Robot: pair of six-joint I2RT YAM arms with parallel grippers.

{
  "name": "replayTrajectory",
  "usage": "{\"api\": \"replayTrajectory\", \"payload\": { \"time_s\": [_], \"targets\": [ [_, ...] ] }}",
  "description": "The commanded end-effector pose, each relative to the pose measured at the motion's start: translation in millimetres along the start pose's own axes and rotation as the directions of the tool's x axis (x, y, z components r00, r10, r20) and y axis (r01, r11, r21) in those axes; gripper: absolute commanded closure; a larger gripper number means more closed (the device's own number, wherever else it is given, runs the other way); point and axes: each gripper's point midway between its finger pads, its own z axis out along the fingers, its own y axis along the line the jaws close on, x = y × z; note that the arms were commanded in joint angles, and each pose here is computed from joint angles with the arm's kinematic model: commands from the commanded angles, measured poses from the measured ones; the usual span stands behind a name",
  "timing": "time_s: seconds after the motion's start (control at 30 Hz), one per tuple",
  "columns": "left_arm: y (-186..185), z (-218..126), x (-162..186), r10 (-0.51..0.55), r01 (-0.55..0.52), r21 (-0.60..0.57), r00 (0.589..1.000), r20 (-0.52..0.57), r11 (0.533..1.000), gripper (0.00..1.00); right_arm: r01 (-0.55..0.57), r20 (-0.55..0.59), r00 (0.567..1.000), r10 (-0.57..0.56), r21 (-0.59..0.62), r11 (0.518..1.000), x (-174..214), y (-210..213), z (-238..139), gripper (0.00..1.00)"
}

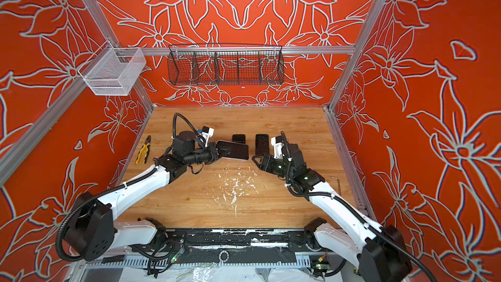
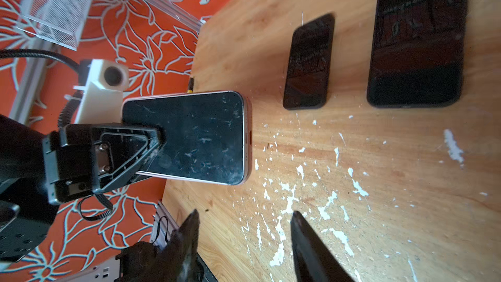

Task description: Put the phone into the phone case

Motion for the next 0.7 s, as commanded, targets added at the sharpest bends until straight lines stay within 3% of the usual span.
{"api": "replayTrajectory", "payload": {
  "time_s": [0.0, 0.2, 0.33, 0.67],
  "targets": [
    [-40, -9, -16, -0.039, 0.036, 0.118, 0.999, 0.023, 0.992, 1.00, -0.035, 0.001, 0.999, 0.035, -0.028, 0.999, -6, 5, -14, 0.40],
    [-60, -11, -32, -0.209, 0.193, 0.225, 0.977, 0.051, 0.955, 1.00, -0.116, 0.001, 0.993, 0.119, -0.219, 0.969, -23, 36, -8, 0.34],
    [-70, -15, -40, -0.259, 0.228, 0.283, 0.962, 0.080, 0.932, 1.00, -0.182, -0.003, 0.981, 0.193, -0.359, 0.915, -34, 53, 1, 0.33],
    [-86, -18, -45, -0.249, 0.207, 0.305, 0.963, 0.103, 0.929, 1.00, -0.209, 0.030, 0.970, 0.240, -0.392, 0.896, -46, 59, 4, 0.38]
  ]
}}
